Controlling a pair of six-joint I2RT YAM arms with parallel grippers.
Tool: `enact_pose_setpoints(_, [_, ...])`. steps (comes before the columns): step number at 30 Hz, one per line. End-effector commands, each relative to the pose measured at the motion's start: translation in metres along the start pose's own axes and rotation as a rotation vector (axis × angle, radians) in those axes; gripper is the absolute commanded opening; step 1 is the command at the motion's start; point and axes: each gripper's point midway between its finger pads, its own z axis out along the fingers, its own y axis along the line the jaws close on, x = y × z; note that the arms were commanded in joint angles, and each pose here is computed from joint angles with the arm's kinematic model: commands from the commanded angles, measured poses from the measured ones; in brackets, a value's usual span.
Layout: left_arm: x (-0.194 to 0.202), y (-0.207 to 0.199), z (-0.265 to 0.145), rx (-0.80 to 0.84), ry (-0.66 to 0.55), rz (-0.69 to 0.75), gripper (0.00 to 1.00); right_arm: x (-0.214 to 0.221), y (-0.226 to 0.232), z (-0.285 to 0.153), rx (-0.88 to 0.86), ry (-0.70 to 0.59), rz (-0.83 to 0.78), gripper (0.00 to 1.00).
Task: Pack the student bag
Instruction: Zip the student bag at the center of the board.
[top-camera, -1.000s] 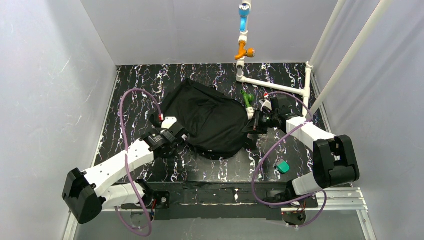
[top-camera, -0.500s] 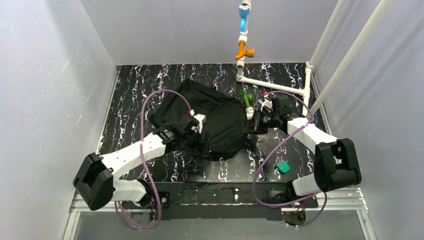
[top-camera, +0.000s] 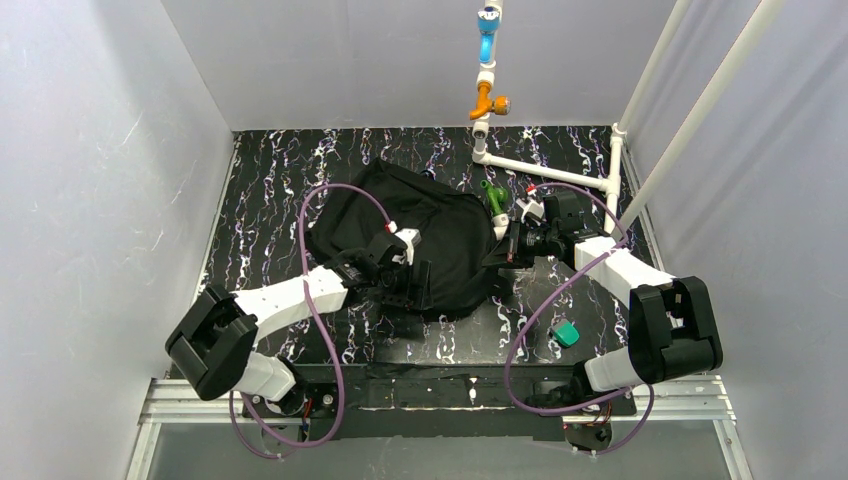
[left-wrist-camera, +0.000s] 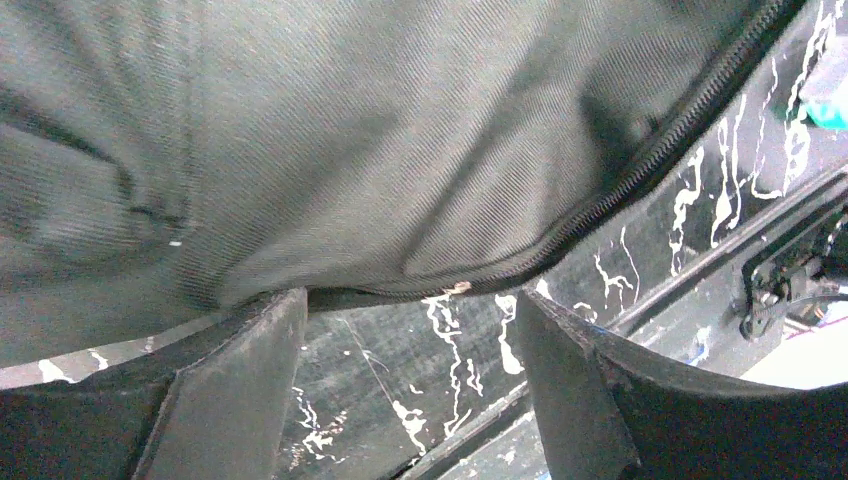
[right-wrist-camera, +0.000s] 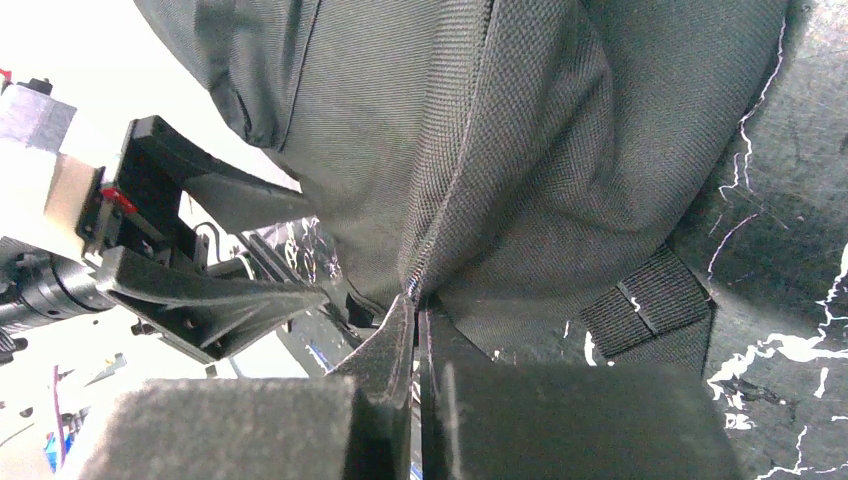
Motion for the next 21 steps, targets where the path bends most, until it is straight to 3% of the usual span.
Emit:
enact_pose_setpoints(1, [0.01,-0.025,-0.006,0.103,-0.003,-0.006,0.76,0.005,0.017,-0.002,-0.069,0.008,-0.024,0.03])
enact_pose_setpoints(7, [0.02,-0.014,-0.01,0.066,-0.012,-0.01,0.86,0.006,0.017,-0.001,-0.074,0.015,-0.021,0.01])
enact_pose_setpoints(11, [0.019,-0.018,-0.01,0.094,-0.018,-0.004,0.85,0.007,0.015,0.0,-0.07,0.012,-0.018,0.01])
enact_pose_setpoints(21, [0.024,-0.019,0.006,0.085,0.011,0.049,0.62,0.007,0.02,0.001,-0.078,0.013,-0.018,0.01])
